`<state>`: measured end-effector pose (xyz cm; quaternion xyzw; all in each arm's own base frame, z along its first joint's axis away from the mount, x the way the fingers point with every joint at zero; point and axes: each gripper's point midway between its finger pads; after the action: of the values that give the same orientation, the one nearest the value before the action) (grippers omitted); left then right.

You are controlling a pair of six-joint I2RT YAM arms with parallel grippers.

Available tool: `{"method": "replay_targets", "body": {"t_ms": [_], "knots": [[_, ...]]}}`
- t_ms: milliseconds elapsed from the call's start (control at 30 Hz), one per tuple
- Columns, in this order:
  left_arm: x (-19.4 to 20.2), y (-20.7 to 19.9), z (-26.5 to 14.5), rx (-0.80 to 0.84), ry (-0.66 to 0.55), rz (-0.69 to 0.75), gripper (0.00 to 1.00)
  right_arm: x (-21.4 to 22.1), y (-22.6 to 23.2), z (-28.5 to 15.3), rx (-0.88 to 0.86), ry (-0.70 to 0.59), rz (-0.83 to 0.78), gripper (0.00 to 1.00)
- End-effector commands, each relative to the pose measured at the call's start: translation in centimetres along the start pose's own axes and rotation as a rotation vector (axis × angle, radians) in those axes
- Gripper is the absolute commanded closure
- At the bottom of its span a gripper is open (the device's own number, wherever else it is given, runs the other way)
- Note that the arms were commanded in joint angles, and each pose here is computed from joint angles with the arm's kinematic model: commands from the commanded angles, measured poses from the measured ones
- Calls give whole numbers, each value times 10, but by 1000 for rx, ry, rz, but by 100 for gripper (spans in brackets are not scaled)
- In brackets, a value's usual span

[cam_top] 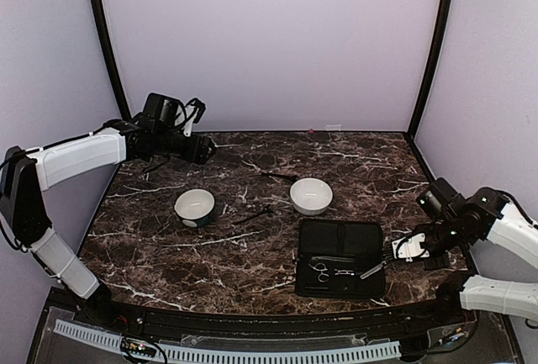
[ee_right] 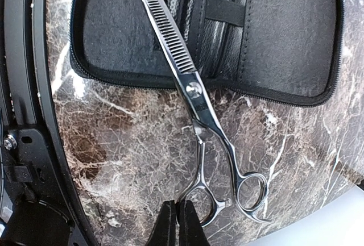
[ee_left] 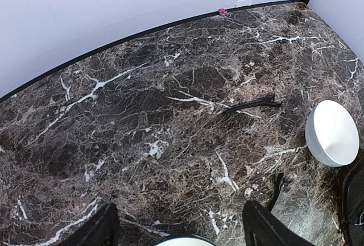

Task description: Sort the hair-cutting tools

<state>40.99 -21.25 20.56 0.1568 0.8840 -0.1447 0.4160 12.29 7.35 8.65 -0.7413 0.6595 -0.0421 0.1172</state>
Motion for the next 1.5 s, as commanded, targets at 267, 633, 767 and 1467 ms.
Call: {"method": "replay_targets", "body": {"t_ms": [267, 633, 767, 1467], "knots": [[-15, -6, -7, 18, -28, 18, 24, 0, -2, 6, -31, 19, -26, 100], [-18, -9, -11, 33, -39, 15, 24, -25, -16, 11, -25, -25, -43, 100], [-17, -11, -11, 42, -36, 11, 24, -35, -17, 9, -32, -50, -46, 100], [-15, -16, -9, 70, -23, -4, 21, -58, 15, -16, -294, -100, -149, 61]]}}
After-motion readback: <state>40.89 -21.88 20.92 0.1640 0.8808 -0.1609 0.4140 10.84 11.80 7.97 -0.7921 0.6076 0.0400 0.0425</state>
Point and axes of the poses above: each gripper's point midway between its finger pads, its own z axis out along the fingers, its own y axis along the line the jaws close on, x = y × z, and after that the axes turned 5 degrees about -z, right-handed
